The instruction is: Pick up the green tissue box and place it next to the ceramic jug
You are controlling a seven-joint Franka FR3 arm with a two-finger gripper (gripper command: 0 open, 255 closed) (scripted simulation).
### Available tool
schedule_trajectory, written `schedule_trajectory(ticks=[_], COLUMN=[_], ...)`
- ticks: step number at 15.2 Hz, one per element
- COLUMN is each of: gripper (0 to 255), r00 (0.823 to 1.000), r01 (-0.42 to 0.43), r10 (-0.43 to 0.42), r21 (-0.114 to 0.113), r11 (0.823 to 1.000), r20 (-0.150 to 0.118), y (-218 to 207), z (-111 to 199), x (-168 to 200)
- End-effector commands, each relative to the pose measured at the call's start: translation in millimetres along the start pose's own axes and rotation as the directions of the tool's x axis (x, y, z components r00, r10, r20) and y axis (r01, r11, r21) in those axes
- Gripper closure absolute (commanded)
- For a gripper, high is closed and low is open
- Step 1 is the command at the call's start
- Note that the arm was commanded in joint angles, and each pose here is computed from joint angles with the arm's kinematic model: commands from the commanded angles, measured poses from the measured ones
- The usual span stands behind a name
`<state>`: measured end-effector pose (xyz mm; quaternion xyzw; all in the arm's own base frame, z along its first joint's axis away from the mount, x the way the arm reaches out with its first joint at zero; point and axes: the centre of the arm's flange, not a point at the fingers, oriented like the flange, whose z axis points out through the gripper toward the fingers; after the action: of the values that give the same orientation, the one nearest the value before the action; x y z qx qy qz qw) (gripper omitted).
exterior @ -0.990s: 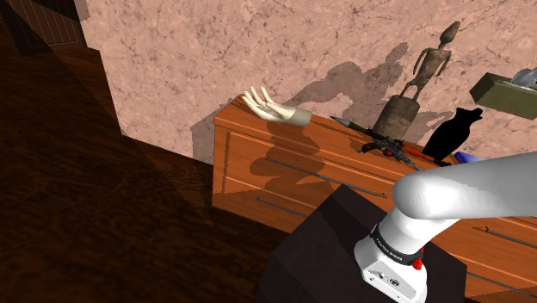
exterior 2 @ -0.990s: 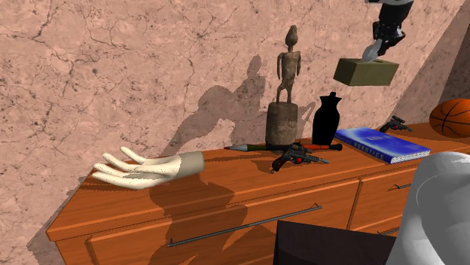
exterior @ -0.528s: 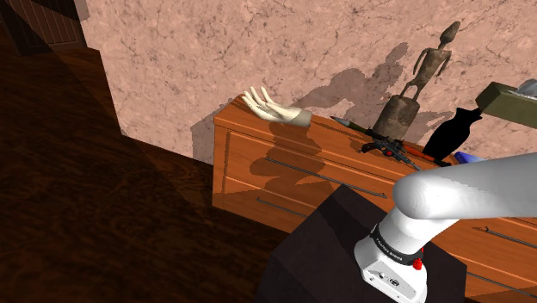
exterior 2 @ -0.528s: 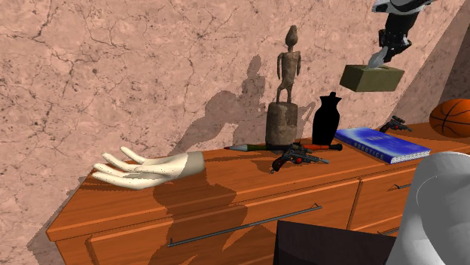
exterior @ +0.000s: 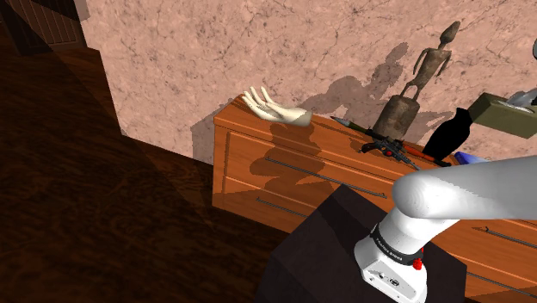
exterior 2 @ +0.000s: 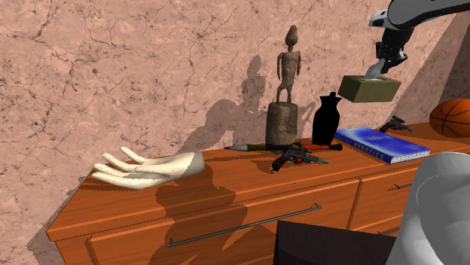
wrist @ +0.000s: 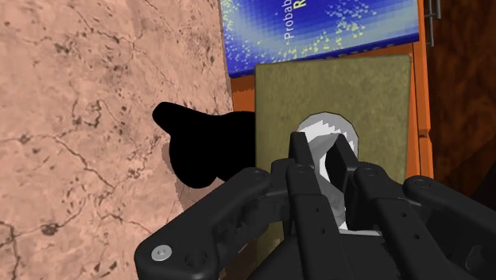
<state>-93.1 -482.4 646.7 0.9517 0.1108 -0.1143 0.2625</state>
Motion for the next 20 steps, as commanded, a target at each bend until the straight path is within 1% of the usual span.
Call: schedule_trajectory(ticks=[1,20], gripper=[255,255], r00=[1.0,1.0], r01=[0.0,0.0], r10=[0.0,0.0], r21=[0.0,0.0], r11=[1.0,1.0], r20=[0.0,0.0], y=[-4.3,-51.9], z=[9.2,93.1], x=[3.8,31.4])
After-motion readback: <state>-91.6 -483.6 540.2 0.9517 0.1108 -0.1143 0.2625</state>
